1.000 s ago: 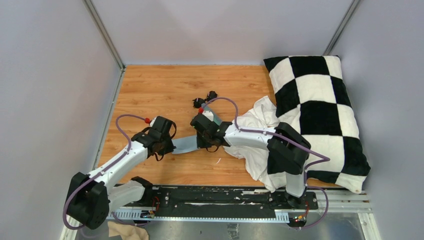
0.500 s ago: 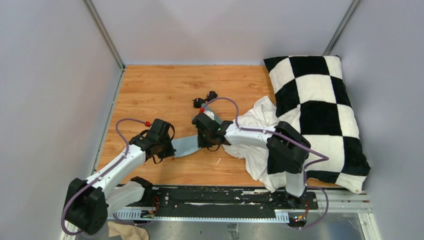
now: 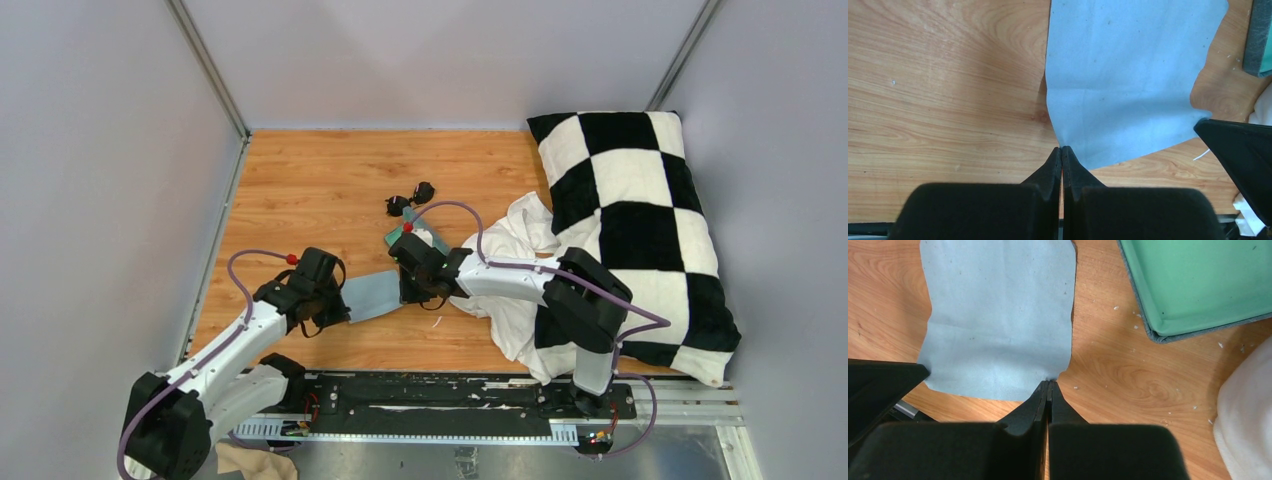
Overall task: Organize the sunglasses
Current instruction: Fold the glasses cleaning cloth at the center of the board.
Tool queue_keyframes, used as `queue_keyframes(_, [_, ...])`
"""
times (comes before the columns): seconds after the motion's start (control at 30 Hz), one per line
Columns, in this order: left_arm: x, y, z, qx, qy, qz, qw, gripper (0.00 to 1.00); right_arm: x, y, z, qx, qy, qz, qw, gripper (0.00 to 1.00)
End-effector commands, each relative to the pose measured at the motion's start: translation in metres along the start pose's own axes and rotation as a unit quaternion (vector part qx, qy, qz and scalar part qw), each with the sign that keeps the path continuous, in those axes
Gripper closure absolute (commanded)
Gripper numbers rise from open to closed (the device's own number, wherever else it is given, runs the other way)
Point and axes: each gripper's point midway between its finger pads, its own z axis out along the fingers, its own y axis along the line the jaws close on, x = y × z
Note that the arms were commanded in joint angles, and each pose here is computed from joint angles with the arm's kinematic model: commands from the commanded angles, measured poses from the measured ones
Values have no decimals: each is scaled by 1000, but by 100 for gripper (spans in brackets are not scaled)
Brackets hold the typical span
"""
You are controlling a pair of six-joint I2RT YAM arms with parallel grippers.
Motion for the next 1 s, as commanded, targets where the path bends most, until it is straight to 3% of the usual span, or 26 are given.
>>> queue_keyframes(0.0, [-10,0,-1,-15,-13,-7,1000,100,-8,2,-7,5,-21,-7,1000,100])
queue_keyframes(0.97, [-54,-13,21,-52,-27,-7,998,100,-53,-8,24,34,-36,-2,999,100])
